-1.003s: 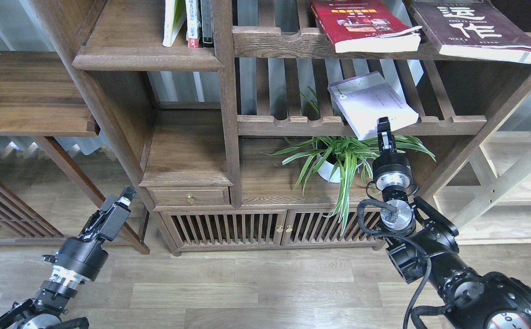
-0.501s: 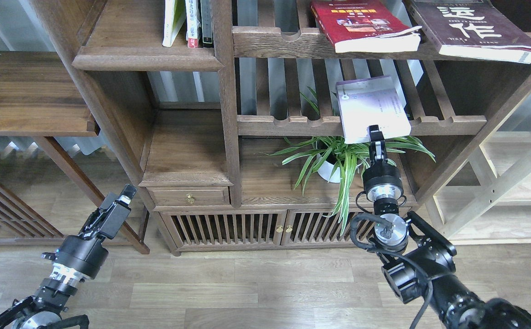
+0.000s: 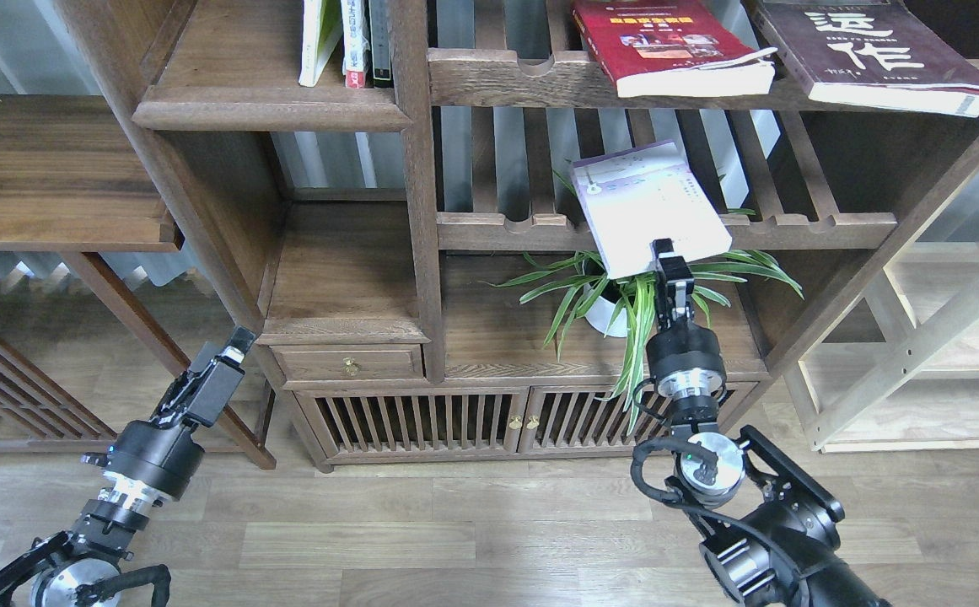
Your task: Organize books on shelf
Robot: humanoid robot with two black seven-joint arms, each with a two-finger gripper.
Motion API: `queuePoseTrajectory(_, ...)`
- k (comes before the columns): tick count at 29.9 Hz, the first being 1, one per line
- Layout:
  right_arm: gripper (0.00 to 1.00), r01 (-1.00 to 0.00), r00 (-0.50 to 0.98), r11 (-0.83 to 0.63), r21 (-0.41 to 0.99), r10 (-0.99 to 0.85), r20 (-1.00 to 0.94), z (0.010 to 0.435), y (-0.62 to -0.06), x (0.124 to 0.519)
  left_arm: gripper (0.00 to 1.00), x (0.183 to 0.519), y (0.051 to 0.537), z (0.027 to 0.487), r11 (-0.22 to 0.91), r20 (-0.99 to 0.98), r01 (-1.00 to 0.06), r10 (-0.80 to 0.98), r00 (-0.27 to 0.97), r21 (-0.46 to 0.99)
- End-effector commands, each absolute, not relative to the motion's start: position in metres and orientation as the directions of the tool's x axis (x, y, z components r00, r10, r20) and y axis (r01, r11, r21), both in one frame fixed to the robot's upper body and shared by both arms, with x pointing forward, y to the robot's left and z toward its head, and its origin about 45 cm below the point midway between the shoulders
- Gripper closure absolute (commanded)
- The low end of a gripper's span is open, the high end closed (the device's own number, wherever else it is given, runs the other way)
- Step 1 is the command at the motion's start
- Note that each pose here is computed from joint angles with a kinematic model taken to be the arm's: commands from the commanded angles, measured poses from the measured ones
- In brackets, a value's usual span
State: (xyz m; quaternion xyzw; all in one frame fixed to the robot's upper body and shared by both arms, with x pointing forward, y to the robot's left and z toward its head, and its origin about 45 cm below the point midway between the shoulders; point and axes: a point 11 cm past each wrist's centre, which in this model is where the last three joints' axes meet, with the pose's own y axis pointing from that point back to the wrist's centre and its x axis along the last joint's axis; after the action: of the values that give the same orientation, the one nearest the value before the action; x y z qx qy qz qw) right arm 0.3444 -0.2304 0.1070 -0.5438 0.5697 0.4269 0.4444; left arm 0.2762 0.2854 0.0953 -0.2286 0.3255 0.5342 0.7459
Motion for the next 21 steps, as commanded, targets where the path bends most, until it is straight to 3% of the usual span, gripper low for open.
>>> queuePoseTrajectory(1,0.75,-0.999,-0.008,0.038,0.000,-0.222,-0.975,0.105,-0.228,0.335,0.01,0.280,0.286,0.097,0.316,-0.746,-0.949,0.633,0.208,0.003)
queuePoseTrajectory(13,0.75,-0.995,0.050,-0.095,-0.039,-0.125,-0.991,0.098,-0.190,0.283,0.01,0.280,0.264,0.094,0.393,-0.752,-0.919,0.613,0.243,0.023)
queuePoseTrajectory(21,0.75,-0.973,0.101,-0.215,-0.083,-0.071,-0.992,0.098,-0.160,0.259,0.01,0.260,0.245,0.070,0.476,-0.864,-0.860,0.495,0.092,0.181)
